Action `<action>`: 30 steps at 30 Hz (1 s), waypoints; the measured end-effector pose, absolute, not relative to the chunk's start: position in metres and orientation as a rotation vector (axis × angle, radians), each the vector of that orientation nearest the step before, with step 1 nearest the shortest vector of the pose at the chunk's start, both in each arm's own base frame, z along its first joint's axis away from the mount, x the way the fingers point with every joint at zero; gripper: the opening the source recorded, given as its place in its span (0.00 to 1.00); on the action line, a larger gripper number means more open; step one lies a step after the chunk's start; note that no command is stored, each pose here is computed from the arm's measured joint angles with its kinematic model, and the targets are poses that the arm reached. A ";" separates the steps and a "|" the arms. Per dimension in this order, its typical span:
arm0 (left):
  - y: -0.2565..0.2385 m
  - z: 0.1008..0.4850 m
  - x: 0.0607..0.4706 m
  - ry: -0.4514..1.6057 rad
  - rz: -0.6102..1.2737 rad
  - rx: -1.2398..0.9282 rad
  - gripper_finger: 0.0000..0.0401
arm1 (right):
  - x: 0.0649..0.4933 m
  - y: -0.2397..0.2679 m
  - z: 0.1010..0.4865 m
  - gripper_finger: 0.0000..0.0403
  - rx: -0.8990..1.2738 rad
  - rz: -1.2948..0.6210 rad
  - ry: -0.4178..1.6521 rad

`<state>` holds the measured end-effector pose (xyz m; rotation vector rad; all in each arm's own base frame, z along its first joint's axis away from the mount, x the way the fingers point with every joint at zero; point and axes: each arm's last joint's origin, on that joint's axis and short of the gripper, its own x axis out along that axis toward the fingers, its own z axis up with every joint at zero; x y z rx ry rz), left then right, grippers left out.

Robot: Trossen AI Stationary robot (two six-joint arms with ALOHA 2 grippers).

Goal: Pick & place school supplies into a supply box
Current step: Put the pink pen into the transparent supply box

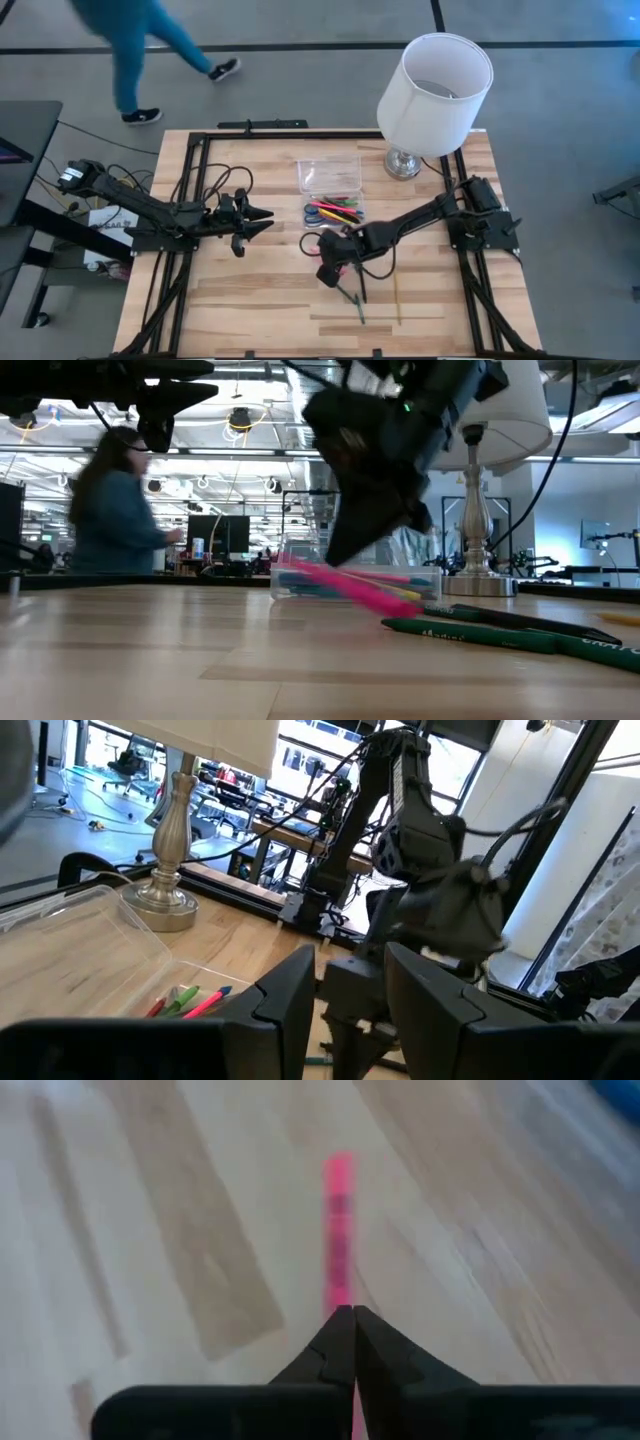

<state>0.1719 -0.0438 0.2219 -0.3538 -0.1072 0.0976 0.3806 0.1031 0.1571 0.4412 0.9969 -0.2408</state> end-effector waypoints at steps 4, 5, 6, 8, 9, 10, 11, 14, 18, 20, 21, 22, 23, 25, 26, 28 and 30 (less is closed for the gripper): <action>-0.044 0.222 0.172 -0.108 0.097 -0.358 0.29 | 0.389 0.097 0.173 0.01 0.374 -0.216 0.995; -0.044 0.222 0.172 -0.108 0.097 -0.358 0.29 | 0.391 0.094 0.177 0.01 0.356 -0.221 0.997; -0.044 0.222 0.172 -0.109 0.097 -0.358 0.29 | 0.393 0.090 0.181 0.01 0.341 -0.230 0.998; -0.044 0.222 0.172 -0.109 0.097 -0.358 0.29 | 0.396 0.082 0.189 0.01 0.317 -0.238 1.010; -0.044 0.222 0.172 -0.109 0.097 -0.358 0.29 | 0.398 0.079 0.191 0.01 0.310 -0.231 1.016; -0.044 0.222 0.172 -0.109 0.097 -0.358 0.29 | 0.399 0.076 0.193 0.01 0.305 -0.211 1.021; -0.044 0.222 0.172 -0.109 0.097 -0.358 0.29 | 0.401 0.074 0.195 0.00 0.303 -0.181 1.023; -0.044 0.222 0.172 -0.109 0.096 -0.363 0.29 | 0.404 0.081 0.199 0.00 0.280 0.010 1.017; -0.044 0.222 0.172 -0.109 0.096 -0.364 0.29 | 0.402 0.111 0.198 0.00 0.164 0.235 0.995; -0.044 0.222 0.172 -0.109 0.096 -0.363 0.29 | 0.399 0.125 0.191 0.00 0.069 0.265 1.003; -0.044 0.222 0.172 -0.108 0.096 -0.363 0.29 | 0.398 0.131 0.188 0.00 0.021 0.269 1.001; -0.044 0.222 0.172 -0.106 0.096 -0.362 0.29 | 0.398 0.137 0.185 0.00 -0.015 0.271 0.985; -0.044 0.222 0.172 -0.104 0.097 -0.362 0.29 | 0.400 0.142 0.183 0.00 -0.037 0.269 0.959; -0.044 0.220 0.172 -0.093 0.098 -0.357 0.29 | 0.400 0.147 0.181 0.01 -0.054 0.265 0.943; -0.044 0.220 0.172 -0.087 0.099 -0.355 0.29 | 0.403 0.148 0.183 0.03 -0.047 0.271 0.911; -0.044 0.219 0.172 -0.080 0.101 -0.352 0.29 | 0.409 0.150 0.182 0.07 -0.025 0.263 0.865; -0.044 0.219 0.172 -0.078 0.105 -0.351 0.29 | 0.409 0.146 0.174 0.13 -0.017 0.229 0.899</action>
